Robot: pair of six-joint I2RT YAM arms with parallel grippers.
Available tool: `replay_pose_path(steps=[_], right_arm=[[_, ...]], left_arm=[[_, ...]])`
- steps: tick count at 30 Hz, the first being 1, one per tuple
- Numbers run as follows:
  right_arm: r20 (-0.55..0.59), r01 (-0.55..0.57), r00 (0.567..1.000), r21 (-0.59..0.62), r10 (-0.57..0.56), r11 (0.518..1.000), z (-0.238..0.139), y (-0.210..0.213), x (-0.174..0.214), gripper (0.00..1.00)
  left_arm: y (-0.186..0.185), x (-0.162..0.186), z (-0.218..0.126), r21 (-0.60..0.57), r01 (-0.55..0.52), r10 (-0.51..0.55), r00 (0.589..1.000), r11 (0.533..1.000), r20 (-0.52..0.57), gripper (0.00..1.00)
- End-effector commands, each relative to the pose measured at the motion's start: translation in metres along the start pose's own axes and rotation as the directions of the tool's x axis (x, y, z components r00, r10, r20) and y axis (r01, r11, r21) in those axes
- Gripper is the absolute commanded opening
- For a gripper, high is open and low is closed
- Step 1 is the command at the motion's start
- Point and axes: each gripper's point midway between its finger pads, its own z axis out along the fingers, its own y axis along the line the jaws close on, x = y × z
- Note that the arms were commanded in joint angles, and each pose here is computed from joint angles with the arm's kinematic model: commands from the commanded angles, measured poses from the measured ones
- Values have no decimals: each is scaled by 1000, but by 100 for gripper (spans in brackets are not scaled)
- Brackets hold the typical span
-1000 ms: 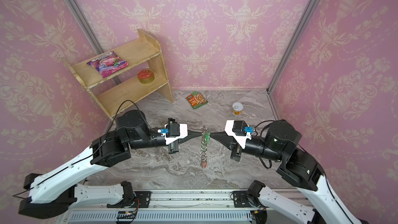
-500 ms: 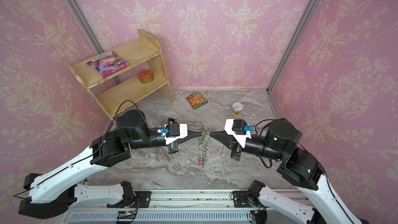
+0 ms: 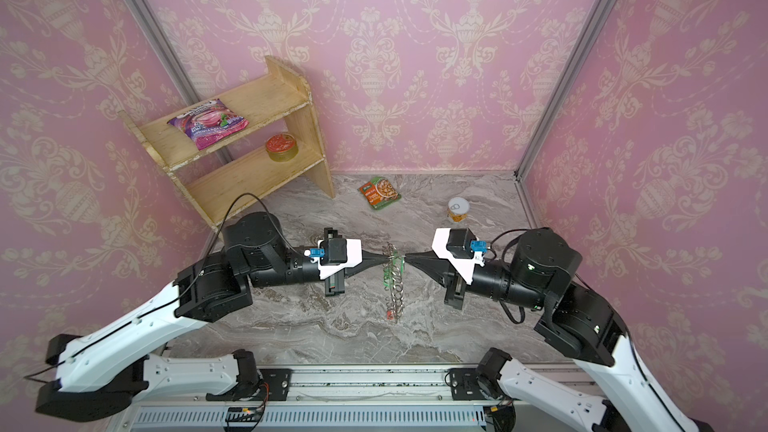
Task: Put the keys on the keyring
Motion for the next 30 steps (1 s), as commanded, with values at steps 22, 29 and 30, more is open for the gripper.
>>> replay_pose_path(steps=[22,29,30], right_arm=[[0,20,1000,52,-20,998,3,-10,-7,0],[0,18,1000,59,-18,998,3,-11,-8,0],[0,18,1000,59,-18,998,3,-11,-8,0]], left_arm=[[-19,-25,-5,98,-3,-4,997,995,71,0],[-22,-24,-4,113,2,-10,998,994,66,0],[-22,-24,-4,113,3,-10,998,994,65,0]])
